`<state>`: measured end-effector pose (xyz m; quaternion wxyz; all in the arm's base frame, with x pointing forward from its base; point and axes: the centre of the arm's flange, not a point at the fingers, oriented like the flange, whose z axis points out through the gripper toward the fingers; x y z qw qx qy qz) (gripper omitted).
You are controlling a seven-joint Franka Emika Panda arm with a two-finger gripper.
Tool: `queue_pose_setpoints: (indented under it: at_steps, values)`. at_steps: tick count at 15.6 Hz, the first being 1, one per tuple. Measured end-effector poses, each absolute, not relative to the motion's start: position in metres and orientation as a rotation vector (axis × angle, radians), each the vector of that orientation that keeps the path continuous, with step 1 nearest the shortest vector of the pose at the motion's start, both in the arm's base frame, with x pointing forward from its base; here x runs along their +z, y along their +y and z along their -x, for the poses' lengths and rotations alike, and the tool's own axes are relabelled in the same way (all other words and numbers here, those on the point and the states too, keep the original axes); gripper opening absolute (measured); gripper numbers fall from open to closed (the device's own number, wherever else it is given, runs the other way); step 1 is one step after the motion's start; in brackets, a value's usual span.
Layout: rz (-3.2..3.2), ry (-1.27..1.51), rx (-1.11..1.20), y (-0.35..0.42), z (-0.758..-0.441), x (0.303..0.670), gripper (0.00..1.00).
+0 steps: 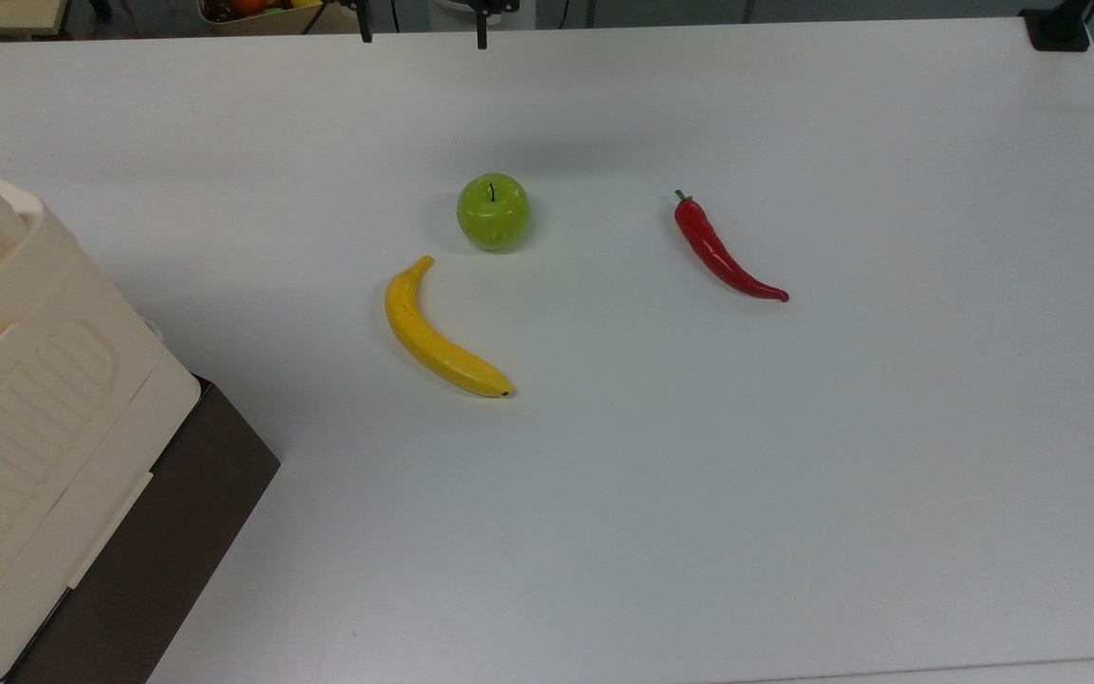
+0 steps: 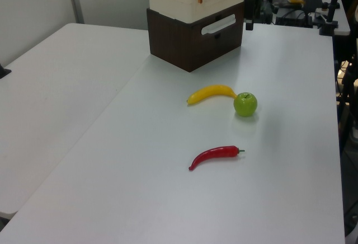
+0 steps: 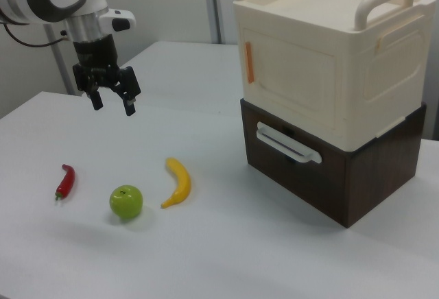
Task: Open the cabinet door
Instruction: 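Move the gripper toward the cream cabinet's front door edge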
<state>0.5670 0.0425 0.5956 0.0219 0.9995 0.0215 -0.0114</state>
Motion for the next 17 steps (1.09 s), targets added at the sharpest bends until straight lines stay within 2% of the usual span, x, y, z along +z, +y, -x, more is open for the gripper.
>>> queue_pose_setpoints:
  at_steps: [8,12,17]
  values:
    - [-3.093,0.045,-0.022,0.035,-0.579,0.583,1.00]
    - [-3.083,-0.087,0.116,-0.001,-0.601,0.583,1.00]
    - [-2.989,-0.405,0.418,-0.077,-0.632,0.613,1.00]
